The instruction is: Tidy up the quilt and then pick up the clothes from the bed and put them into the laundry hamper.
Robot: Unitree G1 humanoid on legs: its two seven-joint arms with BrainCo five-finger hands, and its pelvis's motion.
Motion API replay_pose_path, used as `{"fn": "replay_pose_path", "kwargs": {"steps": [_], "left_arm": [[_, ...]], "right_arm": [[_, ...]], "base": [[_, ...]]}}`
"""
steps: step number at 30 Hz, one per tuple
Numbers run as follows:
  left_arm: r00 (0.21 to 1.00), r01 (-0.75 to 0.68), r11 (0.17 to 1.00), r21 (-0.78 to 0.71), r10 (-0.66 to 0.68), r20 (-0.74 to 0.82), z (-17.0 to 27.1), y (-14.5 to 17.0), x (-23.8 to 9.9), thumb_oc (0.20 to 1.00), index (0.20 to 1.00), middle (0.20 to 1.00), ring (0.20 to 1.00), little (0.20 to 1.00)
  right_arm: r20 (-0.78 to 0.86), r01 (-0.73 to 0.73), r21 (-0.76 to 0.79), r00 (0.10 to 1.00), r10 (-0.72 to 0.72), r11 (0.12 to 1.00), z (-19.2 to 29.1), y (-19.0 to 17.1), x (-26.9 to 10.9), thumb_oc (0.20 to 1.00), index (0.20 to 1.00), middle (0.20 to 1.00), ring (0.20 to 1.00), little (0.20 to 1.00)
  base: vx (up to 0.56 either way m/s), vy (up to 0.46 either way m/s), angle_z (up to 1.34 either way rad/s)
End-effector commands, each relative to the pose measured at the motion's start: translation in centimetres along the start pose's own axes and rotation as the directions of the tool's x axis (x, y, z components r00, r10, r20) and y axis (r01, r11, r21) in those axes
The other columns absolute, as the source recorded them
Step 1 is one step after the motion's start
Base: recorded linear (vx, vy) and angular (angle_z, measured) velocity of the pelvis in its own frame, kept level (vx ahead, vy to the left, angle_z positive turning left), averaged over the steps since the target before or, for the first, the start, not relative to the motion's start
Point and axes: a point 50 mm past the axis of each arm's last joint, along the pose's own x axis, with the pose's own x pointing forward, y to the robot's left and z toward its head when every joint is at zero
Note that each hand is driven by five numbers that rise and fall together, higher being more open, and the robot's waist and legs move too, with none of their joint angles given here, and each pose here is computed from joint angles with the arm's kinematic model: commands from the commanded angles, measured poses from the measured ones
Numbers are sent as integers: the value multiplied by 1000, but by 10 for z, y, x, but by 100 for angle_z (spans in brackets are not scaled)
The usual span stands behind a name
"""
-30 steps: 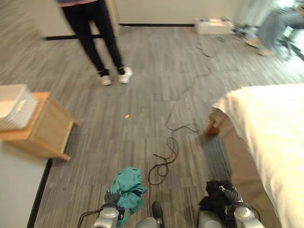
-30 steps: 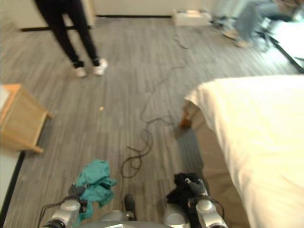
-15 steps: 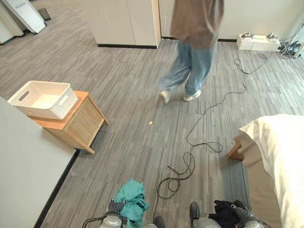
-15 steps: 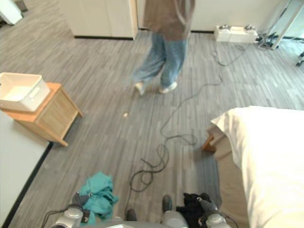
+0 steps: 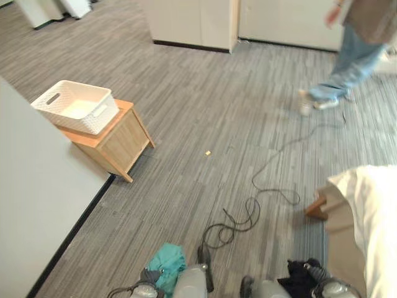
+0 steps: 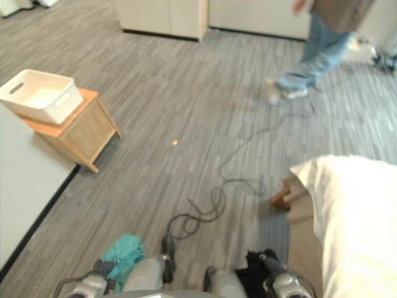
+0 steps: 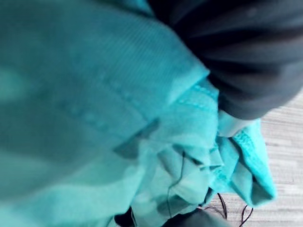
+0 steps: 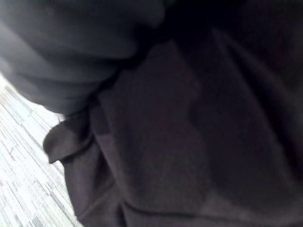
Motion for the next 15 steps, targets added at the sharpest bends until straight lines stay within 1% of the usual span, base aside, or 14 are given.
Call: {"fn": "replay_pose_path", "kwargs": {"steps": [1, 2, 4, 6, 9, 11, 12, 15], "left_arm": [[999, 10, 998, 68, -13, 34, 8, -2, 0, 200, 200, 200, 200, 200], [999, 2, 997, 75, -4, 36, 9, 0, 1, 200, 200, 200, 200, 200], [999, -8, 996, 84, 5, 41, 11, 2, 1, 200, 200, 200, 200, 200], [995, -25, 994, 108, 14, 104, 28, 4, 2, 200, 200, 200, 200, 200], [984, -35, 992, 124, 13, 176, 46, 5, 2, 200, 200, 200, 200, 200], [978, -46, 992, 121, 21, 207, 57, 6, 3, 200, 200, 200, 200, 200], [978, -48, 993, 104, 25, 207, 57, 7, 3, 200, 200, 200, 200, 200], [988, -41, 996, 75, 29, 150, 38, 5, 3, 200, 200, 200, 200, 200]], "right_arm": [[95, 27, 78, 995, -34, 997, 24, -13, 2, 200, 200, 200, 200, 200], [110, 23, 72, 993, -30, 997, 28, -12, 2, 200, 200, 200, 200, 200], [124, 26, 70, 992, -35, 997, 32, -13, 2, 200, 200, 200, 200, 200], [147, 23, 83, 988, -35, 996, 36, -13, 1, 200, 200, 200, 200, 200], [124, 31, 86, 991, -42, 996, 28, -15, 1, 200, 200, 200, 200, 200], [85, 27, 79, 996, -34, 997, 19, -13, 1, 200, 200, 200, 200, 200], [77, 21, 72, 997, -27, 997, 17, -12, 1, 200, 200, 200, 200, 200], [45, -5, 47, 999, 3, 999, 7, -6, 0, 200, 200, 200, 200, 200]], "base": [[503, 125, 18], [704, 155, 46], [394, 43, 48], [692, -150, 66], [630, -301, 93], [836, -468, 106], [805, -484, 89], [578, -463, 73]]}}
